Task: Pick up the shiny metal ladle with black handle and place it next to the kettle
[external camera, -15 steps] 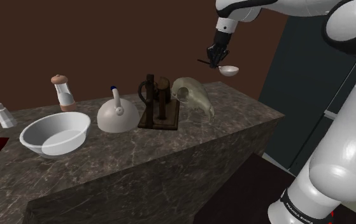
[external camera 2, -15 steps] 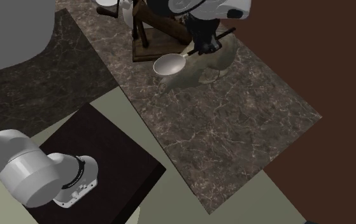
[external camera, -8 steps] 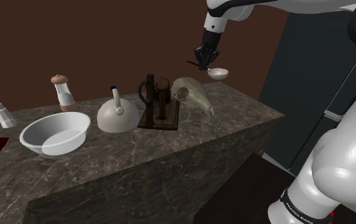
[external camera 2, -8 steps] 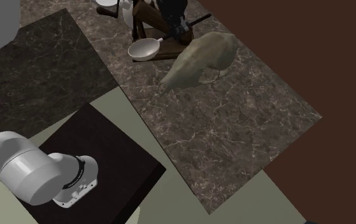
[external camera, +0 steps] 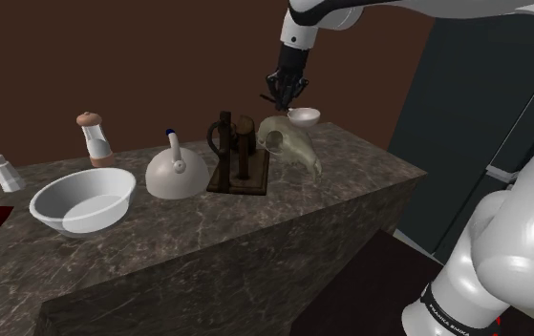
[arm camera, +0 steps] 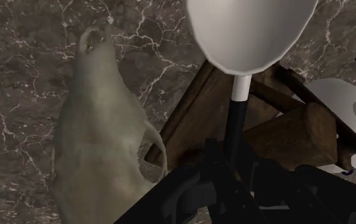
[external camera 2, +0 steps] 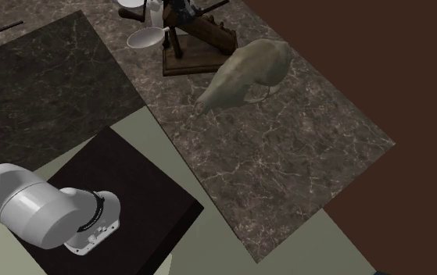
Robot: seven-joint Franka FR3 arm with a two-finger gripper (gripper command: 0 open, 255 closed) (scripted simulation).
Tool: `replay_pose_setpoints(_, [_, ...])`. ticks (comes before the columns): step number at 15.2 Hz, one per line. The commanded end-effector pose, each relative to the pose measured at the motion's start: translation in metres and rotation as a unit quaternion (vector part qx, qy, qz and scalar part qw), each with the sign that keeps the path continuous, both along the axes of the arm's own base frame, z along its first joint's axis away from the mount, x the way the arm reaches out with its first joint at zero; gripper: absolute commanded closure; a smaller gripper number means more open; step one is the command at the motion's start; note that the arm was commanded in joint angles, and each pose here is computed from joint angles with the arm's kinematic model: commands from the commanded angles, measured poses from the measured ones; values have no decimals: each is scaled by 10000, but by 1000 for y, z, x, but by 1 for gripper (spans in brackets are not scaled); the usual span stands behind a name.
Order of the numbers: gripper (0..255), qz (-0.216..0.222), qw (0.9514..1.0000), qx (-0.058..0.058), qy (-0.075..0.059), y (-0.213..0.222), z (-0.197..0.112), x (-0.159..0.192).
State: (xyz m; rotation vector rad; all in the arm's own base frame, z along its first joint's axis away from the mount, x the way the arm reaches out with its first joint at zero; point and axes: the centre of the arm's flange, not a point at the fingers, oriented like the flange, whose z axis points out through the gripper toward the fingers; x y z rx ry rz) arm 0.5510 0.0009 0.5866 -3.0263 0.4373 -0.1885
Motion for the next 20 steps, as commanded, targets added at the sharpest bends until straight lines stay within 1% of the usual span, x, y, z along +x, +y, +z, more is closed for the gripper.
replay_pose_setpoints(1, [255,-10,10000,0,-1,28,-2,1])
replay_pose_setpoints(20, [255,-10,10000,0,-1,278,-2,0])
